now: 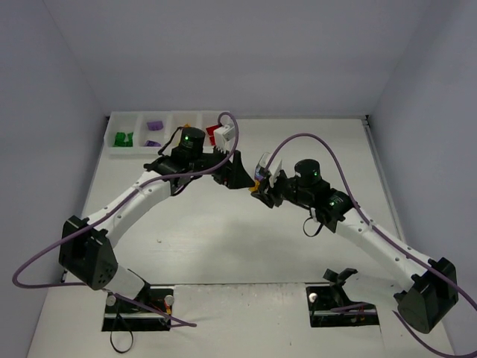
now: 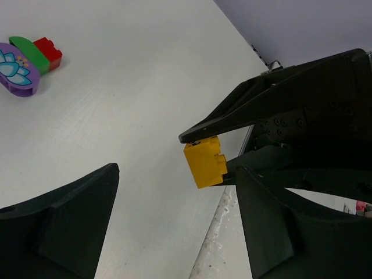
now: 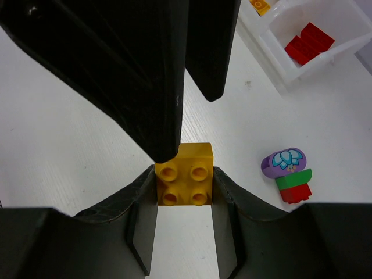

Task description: Sort the legos into containers by color

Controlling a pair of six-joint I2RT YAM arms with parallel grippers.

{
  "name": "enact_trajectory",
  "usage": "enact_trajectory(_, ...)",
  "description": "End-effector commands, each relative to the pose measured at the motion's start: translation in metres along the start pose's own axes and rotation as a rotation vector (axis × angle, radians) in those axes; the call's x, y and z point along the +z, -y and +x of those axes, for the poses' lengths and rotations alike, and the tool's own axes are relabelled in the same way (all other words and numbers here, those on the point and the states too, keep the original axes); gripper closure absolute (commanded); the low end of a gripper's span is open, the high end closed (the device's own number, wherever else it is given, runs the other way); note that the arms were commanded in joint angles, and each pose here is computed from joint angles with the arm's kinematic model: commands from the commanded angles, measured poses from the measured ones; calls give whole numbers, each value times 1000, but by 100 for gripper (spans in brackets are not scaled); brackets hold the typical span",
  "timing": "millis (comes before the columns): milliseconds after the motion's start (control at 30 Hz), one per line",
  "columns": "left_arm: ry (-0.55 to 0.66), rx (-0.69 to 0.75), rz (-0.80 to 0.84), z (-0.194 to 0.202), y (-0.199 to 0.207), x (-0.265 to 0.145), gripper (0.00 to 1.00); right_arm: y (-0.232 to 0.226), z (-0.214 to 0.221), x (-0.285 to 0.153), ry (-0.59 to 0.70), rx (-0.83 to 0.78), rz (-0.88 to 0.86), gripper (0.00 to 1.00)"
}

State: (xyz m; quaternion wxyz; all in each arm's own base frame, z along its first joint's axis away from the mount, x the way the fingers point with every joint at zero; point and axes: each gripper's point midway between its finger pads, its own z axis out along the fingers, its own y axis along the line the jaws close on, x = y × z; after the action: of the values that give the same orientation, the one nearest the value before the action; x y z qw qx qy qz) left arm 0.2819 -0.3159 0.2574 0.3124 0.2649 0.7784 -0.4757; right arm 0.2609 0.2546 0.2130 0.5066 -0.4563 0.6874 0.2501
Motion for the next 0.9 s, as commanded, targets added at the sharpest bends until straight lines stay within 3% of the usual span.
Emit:
enact_trajectory(0,50,62,48,-19,24,-3,27,3,-45,-5,129,-63,-3,90)
enact_trajectory(300,8,50,75,-11,31,13,40,-1,-46,-7,132,-61,-8,90)
enact_trajectory(400,9,27,60,-11,28,17,54,-3,-47,-6,135,-63,-13,90)
enact_trajectory(500,33,25,52,-16,27,19,88,-4,-47,-4,131,-64,-17,88)
enact_trajectory(533,39,28,48,-18,26,19,95,-4,-46,-3,128,-63,-18,87)
enact_trajectory(567,44,32,45,-19,26,19,100,-4,-45,-3,125,-61,-18,83)
enact_trajectory(633,47,32,33,-20,24,19,100,-2,-42,-1,116,-54,-8,76)
enact_trajectory(667,46,35,27,-21,22,19,100,-1,-43,-2,116,-54,-1,59)
enact_trajectory(767,30,26,6,-16,11,20,100,7,-38,-2,99,-33,45,24)
enact_trajectory(867,42,13,-30,-19,-6,14,100,13,-36,-2,86,-19,84,18)
